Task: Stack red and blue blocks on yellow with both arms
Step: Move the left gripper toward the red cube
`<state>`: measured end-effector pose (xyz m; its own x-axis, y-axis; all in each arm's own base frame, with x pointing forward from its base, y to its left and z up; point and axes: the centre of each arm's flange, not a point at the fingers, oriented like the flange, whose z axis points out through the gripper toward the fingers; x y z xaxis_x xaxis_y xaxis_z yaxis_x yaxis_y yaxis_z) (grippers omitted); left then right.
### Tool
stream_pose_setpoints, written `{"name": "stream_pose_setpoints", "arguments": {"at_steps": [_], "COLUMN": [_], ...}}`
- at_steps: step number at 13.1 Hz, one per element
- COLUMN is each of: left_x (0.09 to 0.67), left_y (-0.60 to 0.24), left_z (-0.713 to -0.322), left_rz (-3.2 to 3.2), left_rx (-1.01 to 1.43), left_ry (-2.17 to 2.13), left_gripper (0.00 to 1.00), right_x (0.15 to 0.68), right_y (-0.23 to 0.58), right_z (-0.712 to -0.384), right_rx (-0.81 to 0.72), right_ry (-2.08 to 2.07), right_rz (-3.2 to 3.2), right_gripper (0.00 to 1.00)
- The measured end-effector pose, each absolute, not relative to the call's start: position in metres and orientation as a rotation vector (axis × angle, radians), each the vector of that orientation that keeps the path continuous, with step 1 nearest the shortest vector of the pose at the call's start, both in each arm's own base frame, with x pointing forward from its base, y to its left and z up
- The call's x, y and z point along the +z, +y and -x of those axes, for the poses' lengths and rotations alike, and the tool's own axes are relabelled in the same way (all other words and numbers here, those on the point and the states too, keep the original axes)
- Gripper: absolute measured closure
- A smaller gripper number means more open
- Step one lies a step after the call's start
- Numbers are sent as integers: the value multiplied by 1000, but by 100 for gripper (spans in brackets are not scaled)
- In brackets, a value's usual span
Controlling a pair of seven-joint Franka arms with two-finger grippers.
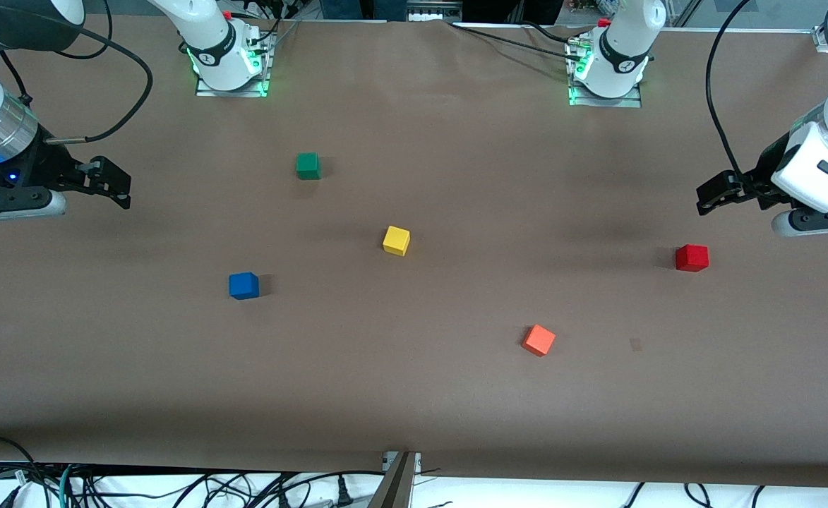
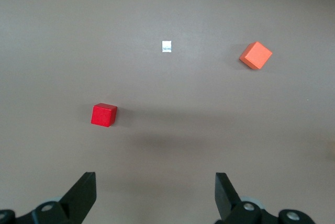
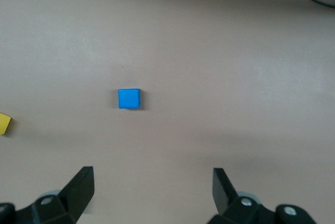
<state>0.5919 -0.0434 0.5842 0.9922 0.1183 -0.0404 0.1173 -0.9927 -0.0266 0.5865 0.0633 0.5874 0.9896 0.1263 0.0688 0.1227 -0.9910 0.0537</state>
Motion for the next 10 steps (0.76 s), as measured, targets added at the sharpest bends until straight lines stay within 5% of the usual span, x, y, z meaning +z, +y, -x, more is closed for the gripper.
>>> {"name": "stream_pose_setpoints", "arguments": {"at_steps": [10], "left_x": [563], "left_y": [-8], "left_z": [-603], "left_rz": [3106], "left_rx": [122], "left_ry": [-256], "left_gripper": [0], "right_x": [587], "right_y": [64], "right_z": [-586], "right_rx": [112], "right_ry": [194], "right_rz": [-3084], "right_gripper": [0]}}
